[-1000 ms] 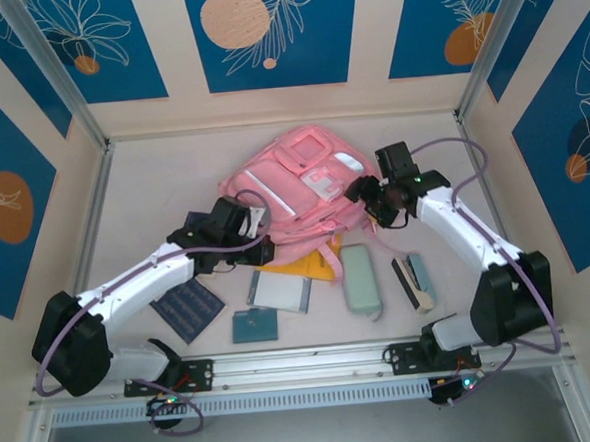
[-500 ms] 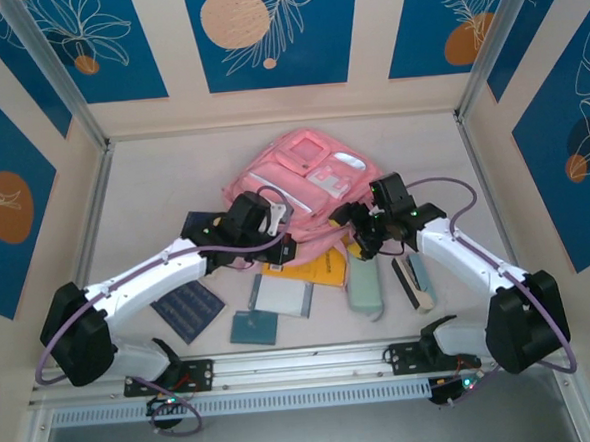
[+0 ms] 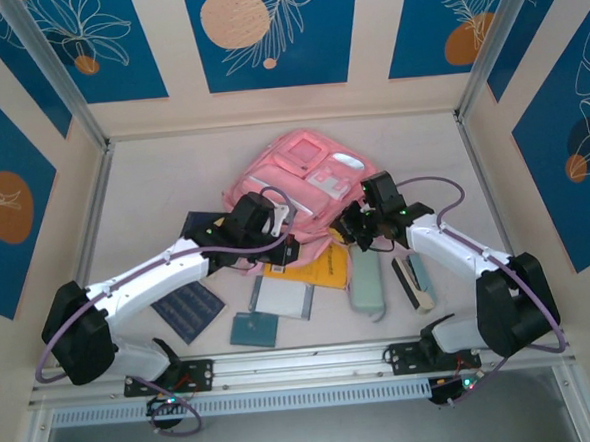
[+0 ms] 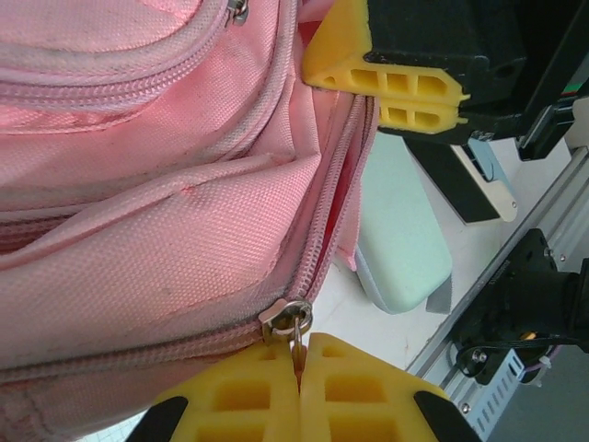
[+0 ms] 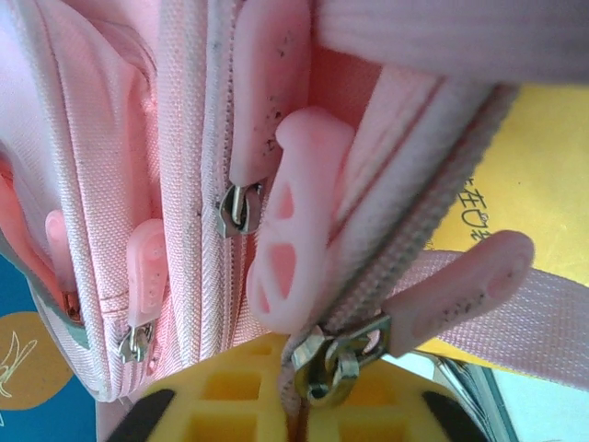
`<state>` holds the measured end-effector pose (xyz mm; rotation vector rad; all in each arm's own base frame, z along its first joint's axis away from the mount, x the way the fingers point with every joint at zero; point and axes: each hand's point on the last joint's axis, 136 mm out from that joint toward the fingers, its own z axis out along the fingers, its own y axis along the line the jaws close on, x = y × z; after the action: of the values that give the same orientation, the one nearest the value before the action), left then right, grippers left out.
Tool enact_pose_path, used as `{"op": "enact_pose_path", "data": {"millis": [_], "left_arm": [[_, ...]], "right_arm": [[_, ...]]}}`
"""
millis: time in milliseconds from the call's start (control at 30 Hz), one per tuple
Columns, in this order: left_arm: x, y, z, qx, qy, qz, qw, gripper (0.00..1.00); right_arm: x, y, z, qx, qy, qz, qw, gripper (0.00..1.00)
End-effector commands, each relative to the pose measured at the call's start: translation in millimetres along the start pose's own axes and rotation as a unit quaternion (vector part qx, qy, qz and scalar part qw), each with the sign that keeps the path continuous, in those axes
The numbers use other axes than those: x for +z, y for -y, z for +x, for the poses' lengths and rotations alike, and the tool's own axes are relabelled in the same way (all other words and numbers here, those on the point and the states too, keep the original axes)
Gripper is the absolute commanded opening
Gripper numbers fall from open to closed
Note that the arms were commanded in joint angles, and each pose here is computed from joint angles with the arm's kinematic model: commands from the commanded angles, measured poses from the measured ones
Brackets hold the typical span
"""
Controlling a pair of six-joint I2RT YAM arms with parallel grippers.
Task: Pack the student bag
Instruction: Unzip the student bag at the center of the table.
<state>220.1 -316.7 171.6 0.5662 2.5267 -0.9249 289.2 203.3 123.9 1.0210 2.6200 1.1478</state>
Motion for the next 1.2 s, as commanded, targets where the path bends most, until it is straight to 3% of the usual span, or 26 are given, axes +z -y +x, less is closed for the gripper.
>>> {"op": "enact_pose_path", "data": {"millis": [0,667,767,867,933,1067,1167], "left_arm": [[-15.0,13.6,-2.3,0.039,0.012,0.009,0.999,0.0],[-33.4,-53.2,16.0,0.02,-0.005,-0.075,0.997,0.0],[-33.2,-49.4,13.2,0.022,-0.004,-0.062,0.998,0.0],[-26.1,-25.8,9.7,0.028,-0.014,-0.006,0.999,0.0],[-21.2,-11.0,6.8,0.04,-0.019,0.013,0.999,0.0],[-12.6,13.5,-6.5,0.056,-0.013,0.036,0.998,0.0],[-9.2,30.0,-24.7,0.05,0.006,0.06,0.997,0.0]], "right_arm": [[-4.1,-1.5,-12.4,-0.028,0.021,-0.007,0.999,0.0],[-44.1,-18.2,-56.8,-0.132,0.054,0.003,0.99,0.0],[-42.9,-21.2,-64.3,-0.134,0.056,0.004,0.989,0.03],[-36.0,-25.1,-71.4,-0.137,0.052,0.009,0.989,0.05],[-31.4,-27.6,-76.8,-0.133,0.047,0.015,0.99,0.14],[-33.7,-29.5,-81.7,-0.12,0.057,0.031,0.991,0.51],[-46.4,-25.0,-80.4,-0.107,0.078,0.047,0.99,0.63]]}}
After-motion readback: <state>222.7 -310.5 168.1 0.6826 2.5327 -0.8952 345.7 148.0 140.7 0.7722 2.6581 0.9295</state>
